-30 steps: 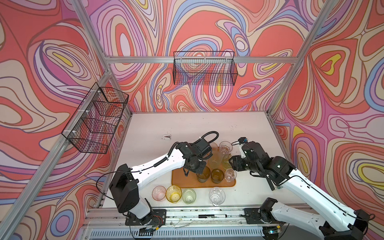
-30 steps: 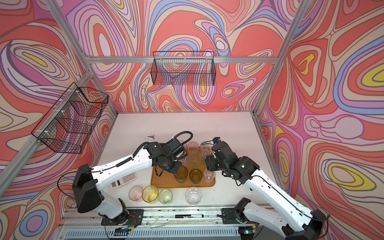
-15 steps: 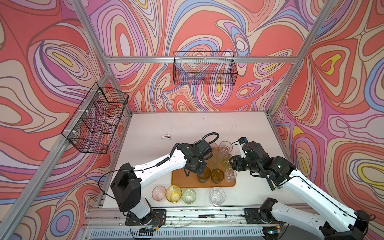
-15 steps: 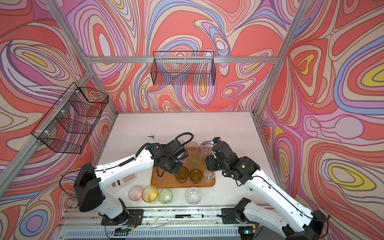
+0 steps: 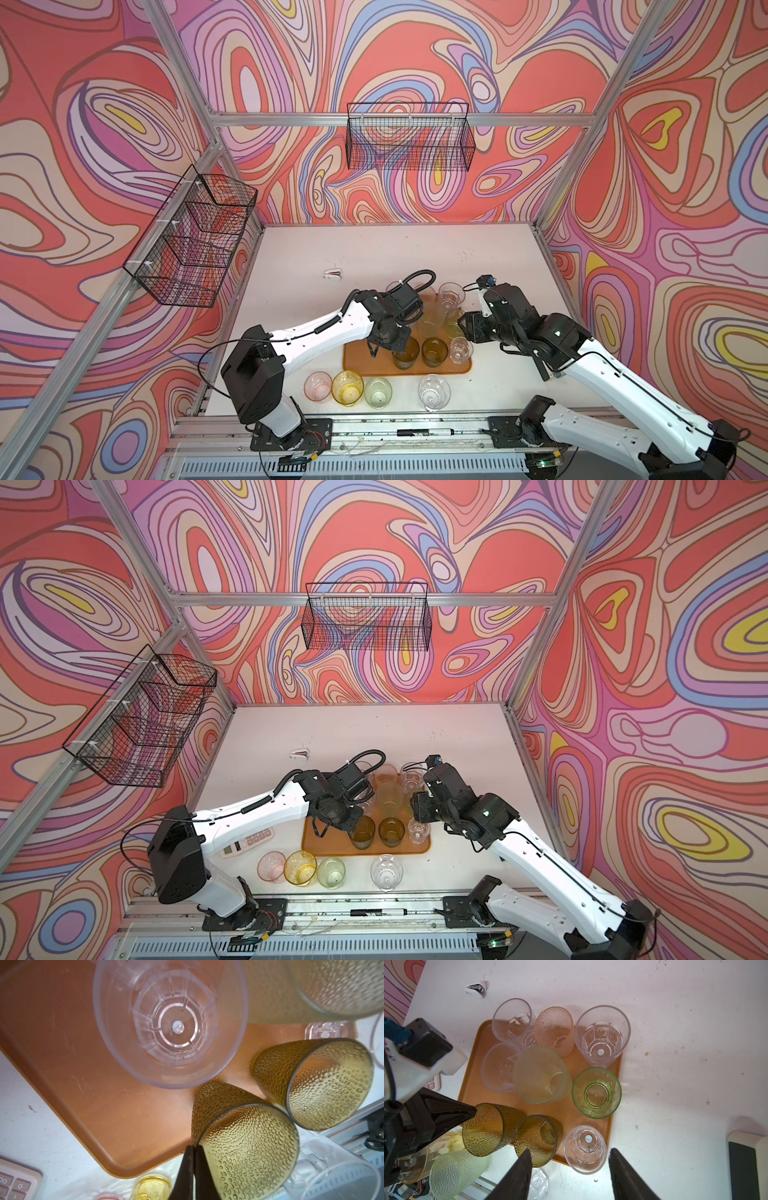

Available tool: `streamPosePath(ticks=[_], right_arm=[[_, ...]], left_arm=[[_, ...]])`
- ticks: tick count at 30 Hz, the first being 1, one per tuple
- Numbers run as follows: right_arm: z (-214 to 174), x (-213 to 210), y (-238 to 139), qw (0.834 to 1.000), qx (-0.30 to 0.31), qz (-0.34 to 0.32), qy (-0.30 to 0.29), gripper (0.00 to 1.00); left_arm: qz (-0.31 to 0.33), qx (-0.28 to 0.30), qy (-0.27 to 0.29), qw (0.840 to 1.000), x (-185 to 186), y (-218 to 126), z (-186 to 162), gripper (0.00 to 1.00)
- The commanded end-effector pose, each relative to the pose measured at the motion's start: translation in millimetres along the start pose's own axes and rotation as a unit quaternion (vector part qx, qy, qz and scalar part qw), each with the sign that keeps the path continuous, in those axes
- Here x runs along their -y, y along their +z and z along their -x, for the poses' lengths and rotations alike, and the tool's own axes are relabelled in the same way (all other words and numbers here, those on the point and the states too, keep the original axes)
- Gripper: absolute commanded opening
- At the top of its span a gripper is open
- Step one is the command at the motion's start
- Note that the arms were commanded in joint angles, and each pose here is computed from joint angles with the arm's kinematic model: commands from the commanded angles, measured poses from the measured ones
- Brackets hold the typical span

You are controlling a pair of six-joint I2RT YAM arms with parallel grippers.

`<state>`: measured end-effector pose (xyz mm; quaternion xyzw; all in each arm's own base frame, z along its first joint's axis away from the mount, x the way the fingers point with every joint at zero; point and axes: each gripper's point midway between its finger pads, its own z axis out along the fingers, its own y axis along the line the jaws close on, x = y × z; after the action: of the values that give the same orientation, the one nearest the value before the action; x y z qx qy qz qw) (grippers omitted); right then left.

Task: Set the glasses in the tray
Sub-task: 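Lower the olive glass onto the tray and open the left gripper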

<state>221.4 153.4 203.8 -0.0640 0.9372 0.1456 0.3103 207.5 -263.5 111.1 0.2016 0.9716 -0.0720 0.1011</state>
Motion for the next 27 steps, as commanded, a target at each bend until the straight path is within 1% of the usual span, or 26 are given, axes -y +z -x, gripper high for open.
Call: streamPosePath(ticks=[1, 3, 7, 15, 23, 27], right_arm=[[-1.6, 2.0, 0.8, 1.0, 0.001, -0.001, -0.001, 0.62], [-2.8, 2.5, 1.2, 1.0, -0.001, -0.002, -0.002, 0.62], [-3.1, 2.8, 0.6, 1.0, -0.001, -0.002, -0.001, 0.62], [-2.9, 2.6, 1.8, 1.0, -0.002, -0.002, 0.0, 0.62], [-4.2, 2.4, 3.1, 1.0, -0.003, -0.001, -0.001, 0.62], [-4.2, 2.3, 3.5, 1.0, -0.003, -0.001, -0.002, 0.62]], left_arm=[[0.006, 0.001, -0.011, 1.0, -3.6, 4.7, -1.7, 0.0], [0.006, -0.002, -0.012, 1.0, -3.8, 6.1, -2.7, 0.03], [0.008, -0.004, -0.014, 1.0, -5.0, 6.3, -4.4, 0.05], [0.012, -0.001, -0.011, 1.0, -6.3, -1.8, -3.5, 0.1], [0.001, 0.011, -0.012, 1.0, -3.3, -12.0, 0.6, 0.2], [-0.006, 0.01, -0.012, 1.0, 0.1, -17.5, 2.1, 0.23]])
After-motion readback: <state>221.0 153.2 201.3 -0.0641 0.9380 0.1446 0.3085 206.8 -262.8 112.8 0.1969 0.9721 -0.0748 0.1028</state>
